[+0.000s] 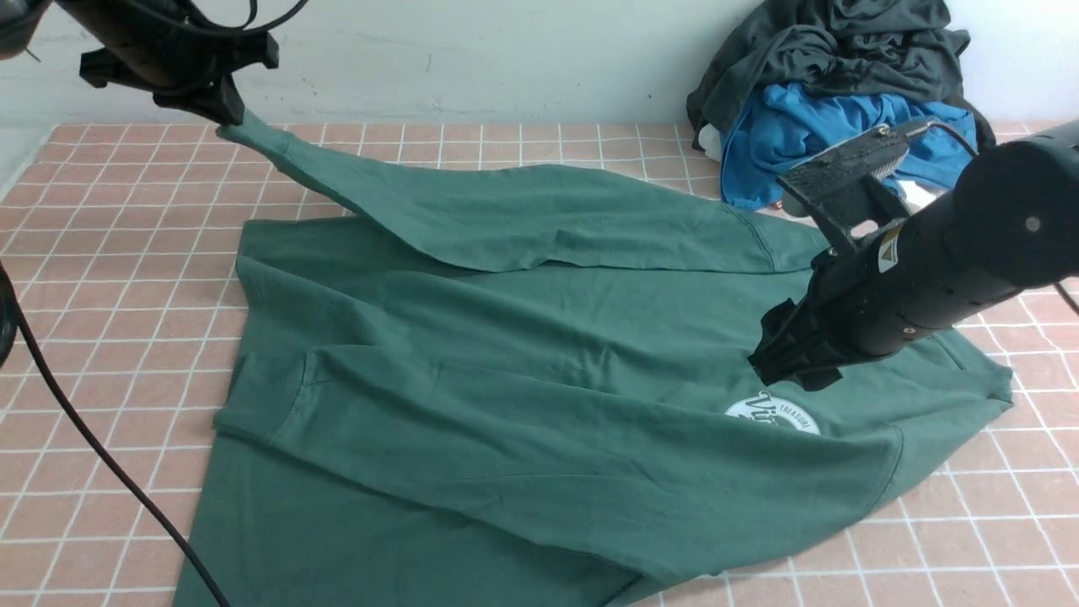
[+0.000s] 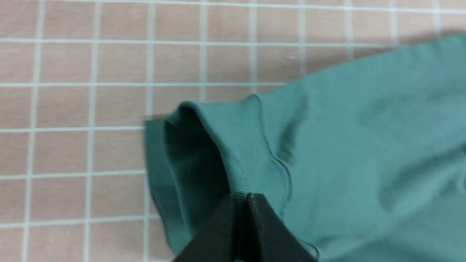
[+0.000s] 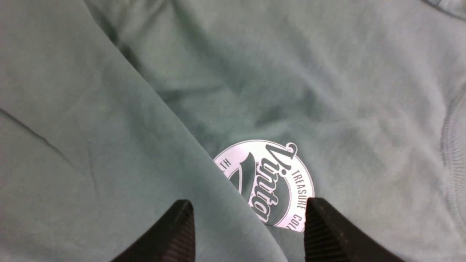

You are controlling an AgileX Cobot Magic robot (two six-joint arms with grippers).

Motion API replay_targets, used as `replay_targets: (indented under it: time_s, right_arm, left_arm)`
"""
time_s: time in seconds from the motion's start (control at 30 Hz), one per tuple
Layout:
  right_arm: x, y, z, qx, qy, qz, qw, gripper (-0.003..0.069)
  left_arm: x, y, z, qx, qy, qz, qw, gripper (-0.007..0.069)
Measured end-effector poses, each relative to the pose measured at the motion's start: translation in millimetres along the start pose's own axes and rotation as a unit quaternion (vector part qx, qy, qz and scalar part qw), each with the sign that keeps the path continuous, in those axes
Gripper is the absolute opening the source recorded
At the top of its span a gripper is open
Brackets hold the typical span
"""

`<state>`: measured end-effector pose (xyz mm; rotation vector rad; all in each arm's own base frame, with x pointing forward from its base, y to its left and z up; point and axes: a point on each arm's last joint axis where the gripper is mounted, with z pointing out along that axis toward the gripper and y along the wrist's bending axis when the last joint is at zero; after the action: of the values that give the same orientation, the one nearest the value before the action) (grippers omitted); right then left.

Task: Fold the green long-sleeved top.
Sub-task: Use the left arm to drag and drop the cuff onto the cuff closest to the left arm

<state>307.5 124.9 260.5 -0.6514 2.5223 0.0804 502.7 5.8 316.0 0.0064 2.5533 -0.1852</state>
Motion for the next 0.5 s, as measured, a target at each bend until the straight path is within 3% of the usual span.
replay_targets:
  time_s: [0.13,0.33,0.5]
  right_arm:
    - [2,-1,-3,0.005,0.007,-0.006,1.000,0.0386]
    - [3,-1,-4,0.007,0.013,0.027,1.000,0.0386]
    - [0,-2,-3,0.012,-0.001,0.038,0.999,0.0386]
  left_arm:
    - [20,-24,-9,0.004,0.045,0.024,0.999,0.0006]
    - [57,-28,-36,-0.016,0.096,0.041,0.994,0.0006]
    - [66,-31,-70,-0.019,0.082,0.044,0.995,0.0006]
